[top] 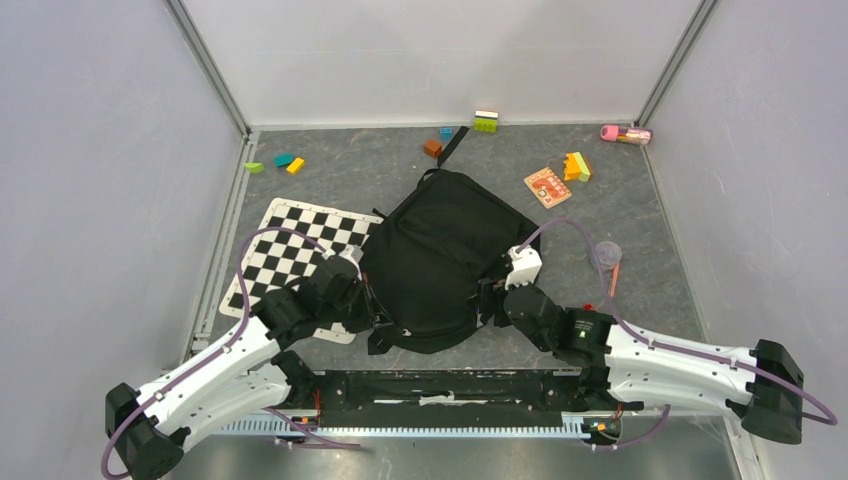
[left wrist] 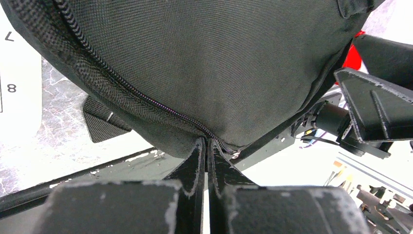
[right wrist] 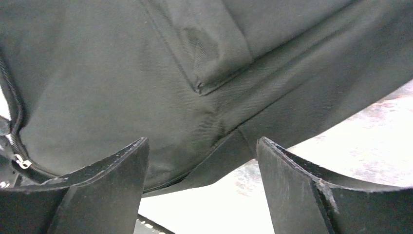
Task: Pack the student bag
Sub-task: Zip the student bag at the center of the board.
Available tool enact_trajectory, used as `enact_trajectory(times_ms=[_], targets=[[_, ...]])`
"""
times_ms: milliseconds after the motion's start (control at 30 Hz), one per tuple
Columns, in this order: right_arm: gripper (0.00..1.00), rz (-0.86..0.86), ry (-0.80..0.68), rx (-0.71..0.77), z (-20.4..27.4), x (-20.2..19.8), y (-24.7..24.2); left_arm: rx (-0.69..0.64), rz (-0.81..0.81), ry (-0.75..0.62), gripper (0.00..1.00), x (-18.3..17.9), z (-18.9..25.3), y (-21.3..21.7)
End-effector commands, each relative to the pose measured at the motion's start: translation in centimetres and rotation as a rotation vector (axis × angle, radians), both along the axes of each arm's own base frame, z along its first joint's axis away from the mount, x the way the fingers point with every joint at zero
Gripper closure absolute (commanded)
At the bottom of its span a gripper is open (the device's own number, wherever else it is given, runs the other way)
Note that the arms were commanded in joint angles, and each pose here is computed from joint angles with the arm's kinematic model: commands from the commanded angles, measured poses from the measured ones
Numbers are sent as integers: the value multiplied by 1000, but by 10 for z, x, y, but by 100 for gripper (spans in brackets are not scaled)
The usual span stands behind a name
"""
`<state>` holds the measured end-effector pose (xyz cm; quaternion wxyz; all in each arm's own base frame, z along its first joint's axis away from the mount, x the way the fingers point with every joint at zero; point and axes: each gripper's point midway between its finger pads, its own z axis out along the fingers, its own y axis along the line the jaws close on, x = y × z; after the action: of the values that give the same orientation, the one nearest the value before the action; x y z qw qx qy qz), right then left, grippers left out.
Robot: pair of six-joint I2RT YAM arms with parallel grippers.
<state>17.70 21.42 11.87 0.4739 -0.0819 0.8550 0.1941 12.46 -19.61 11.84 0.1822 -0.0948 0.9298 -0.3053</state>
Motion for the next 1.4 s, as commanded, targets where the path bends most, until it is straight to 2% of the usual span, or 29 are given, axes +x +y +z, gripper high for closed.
enact_trajectory(times_ms=[0, 100, 233, 300, 367, 433, 500, 567, 700, 867, 1200, 1267, 1333, 1367], targets=[[17, 34, 71, 107, -4, -9, 21, -29, 26, -61, 98, 12, 9, -5], [25, 47, 86, 94, -10, -11, 23, -27, 27, -78, 98, 15, 13, -4], [28, 48, 89, 80, -15, -11, 22, -19, 21, -81, 98, 15, 12, -4], [36, 51, 88, 82, -18, -11, 24, -14, 18, -84, 98, 16, 12, -4], [52, 79, 73, 90, -19, -11, 29, -11, 19, -92, 98, 17, 12, -4], [75, 93, 50, 102, -16, -8, 33, -26, 20, -105, 98, 19, 14, -6], [93, 75, 15, 85, -11, -2, 32, -39, 29, -125, 98, 23, 15, -7], [100, 47, -30, 45, -3, 8, 26, -25, 48, -157, 98, 28, 17, -3], [100, -59, -113, -43, 18, 32, 0, 34, 104, -223, 98, 40, 23, 11], [100, -155, -168, -79, 35, 56, -33, 78, 168, -276, 98, 51, 27, 26], [100, -232, -157, -136, 24, 63, -70, 126, 199, -405, 98, 64, 58, 46], [100, -214, -166, -129, 28, 63, -69, 101, 158, -436, 98, 62, 67, 42], [99, -124, -207, -123, 41, 62, -57, 21, 66, -475, 98, 56, 79, 25], [89, -57, -233, -127, 49, 61, -48, -28, -1, -491, 98, 52, 85, 12]])
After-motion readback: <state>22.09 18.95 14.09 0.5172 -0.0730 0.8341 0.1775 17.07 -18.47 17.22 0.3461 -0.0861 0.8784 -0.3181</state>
